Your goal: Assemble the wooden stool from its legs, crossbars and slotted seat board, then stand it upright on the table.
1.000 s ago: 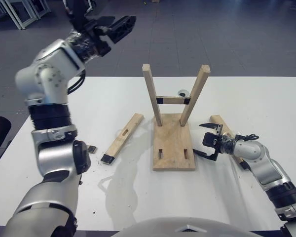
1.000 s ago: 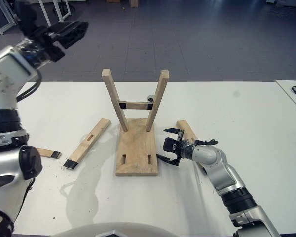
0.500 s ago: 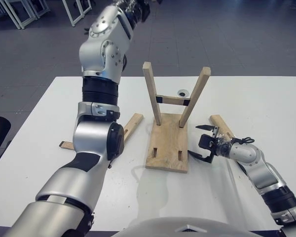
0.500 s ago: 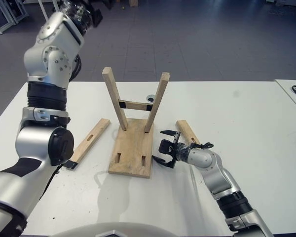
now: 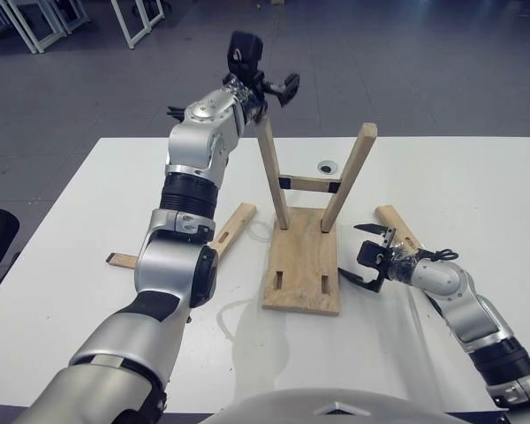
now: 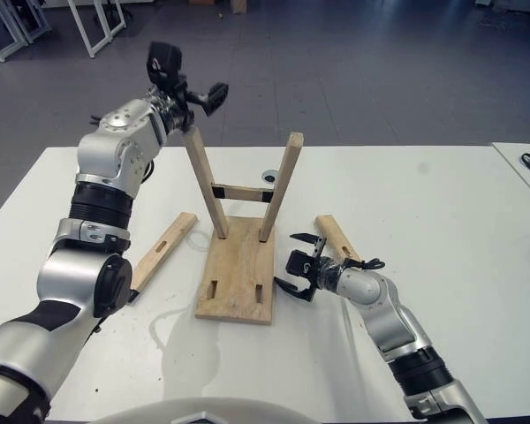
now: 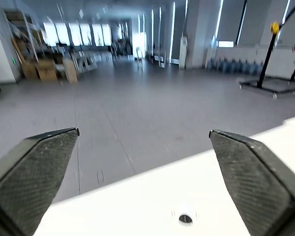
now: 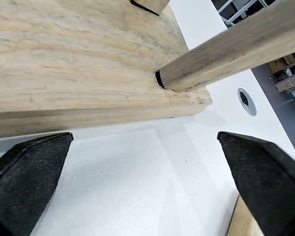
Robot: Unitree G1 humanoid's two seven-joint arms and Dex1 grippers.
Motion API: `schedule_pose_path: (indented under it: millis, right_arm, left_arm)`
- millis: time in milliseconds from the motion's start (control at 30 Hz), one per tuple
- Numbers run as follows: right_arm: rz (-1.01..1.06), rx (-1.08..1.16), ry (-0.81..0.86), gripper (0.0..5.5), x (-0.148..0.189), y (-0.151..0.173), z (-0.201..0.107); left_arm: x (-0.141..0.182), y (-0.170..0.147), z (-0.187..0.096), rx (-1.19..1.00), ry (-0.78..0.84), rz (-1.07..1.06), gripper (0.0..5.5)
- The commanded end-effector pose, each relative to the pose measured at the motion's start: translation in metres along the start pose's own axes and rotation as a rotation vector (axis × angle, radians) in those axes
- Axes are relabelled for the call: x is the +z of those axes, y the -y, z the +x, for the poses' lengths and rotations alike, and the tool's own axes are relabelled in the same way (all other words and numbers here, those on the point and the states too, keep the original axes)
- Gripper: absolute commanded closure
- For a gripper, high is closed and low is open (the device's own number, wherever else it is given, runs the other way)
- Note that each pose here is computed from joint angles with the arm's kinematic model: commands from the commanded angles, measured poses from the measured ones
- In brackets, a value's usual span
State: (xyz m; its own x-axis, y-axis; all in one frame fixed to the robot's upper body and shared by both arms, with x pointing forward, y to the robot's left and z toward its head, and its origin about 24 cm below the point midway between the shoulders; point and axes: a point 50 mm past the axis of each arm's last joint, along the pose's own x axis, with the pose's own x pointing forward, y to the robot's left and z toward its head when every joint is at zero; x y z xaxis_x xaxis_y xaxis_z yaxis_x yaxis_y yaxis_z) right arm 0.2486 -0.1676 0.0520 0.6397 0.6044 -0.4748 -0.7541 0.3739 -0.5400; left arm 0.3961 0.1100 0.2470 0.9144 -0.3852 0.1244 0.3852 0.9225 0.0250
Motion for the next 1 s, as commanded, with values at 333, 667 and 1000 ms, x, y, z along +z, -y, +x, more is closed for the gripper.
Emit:
schedule_pose_path:
  millis: [333,667,1000]
  right_arm:
    - [0.527,-0.526,0.130,0.00,0.028,0.040,-0.024]
    - [0.522,-0.486,0.088,0.00,0.027,0.030,-0.022]
    - [0.506,-0.475,0.067,0.00,0.024,0.027,-0.022]
  left_arm:
    - [-0.047,-0.077,-0.139,0.348,-0.039,0.098,0.87]
    - [-0.155,-0.069,-0.259,0.832,-0.531,-0.025,1.46]
    - [-0.175,-0.083,-0.268,0.916,-0.581,-0.233,1.46]
